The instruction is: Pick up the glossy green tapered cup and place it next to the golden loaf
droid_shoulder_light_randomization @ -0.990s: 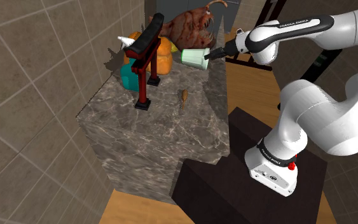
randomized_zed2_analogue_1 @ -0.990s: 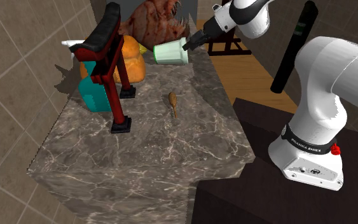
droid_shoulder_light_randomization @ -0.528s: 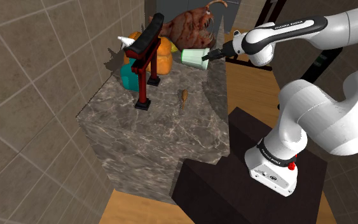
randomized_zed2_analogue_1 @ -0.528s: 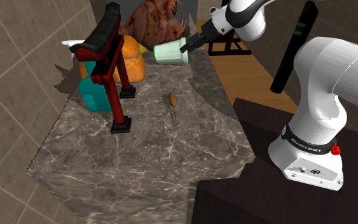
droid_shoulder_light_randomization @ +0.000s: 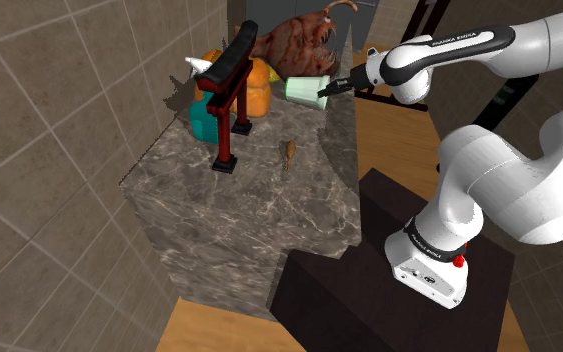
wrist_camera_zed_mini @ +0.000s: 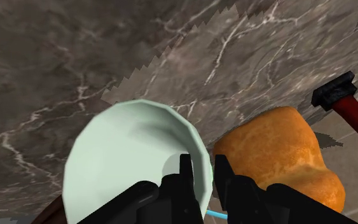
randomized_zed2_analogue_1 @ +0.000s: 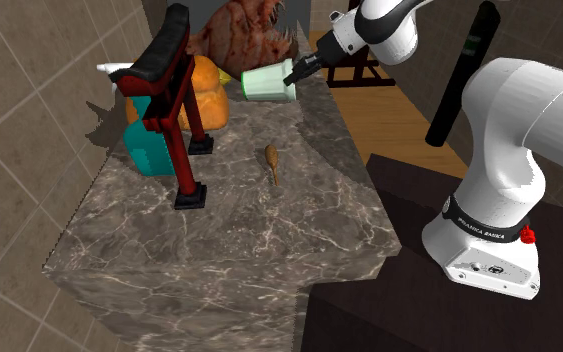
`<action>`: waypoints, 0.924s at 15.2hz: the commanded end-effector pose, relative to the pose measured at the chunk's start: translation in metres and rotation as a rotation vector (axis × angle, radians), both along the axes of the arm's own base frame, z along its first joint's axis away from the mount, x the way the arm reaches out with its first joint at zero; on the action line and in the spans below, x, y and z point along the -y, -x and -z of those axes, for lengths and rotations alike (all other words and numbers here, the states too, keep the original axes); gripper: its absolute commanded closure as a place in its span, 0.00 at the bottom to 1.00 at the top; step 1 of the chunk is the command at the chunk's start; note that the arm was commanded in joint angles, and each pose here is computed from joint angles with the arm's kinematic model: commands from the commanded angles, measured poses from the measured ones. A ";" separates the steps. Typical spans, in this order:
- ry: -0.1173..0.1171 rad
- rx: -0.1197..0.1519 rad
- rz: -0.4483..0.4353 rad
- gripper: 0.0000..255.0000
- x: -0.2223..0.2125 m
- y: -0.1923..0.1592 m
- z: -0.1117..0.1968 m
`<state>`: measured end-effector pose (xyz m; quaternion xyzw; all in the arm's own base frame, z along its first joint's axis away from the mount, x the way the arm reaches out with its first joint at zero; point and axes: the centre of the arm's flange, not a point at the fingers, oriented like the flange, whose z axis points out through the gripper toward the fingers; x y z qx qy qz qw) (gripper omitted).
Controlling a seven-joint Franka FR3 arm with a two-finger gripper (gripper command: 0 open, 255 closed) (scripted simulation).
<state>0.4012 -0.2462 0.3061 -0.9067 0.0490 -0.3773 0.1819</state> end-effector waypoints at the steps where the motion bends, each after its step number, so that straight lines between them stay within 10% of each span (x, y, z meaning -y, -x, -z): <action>1: 0.000 0.000 0.000 1.00 0.000 0.000 0.000; 14: 0.000 0.000 0.000 1.00 0.000 0.000 -0.053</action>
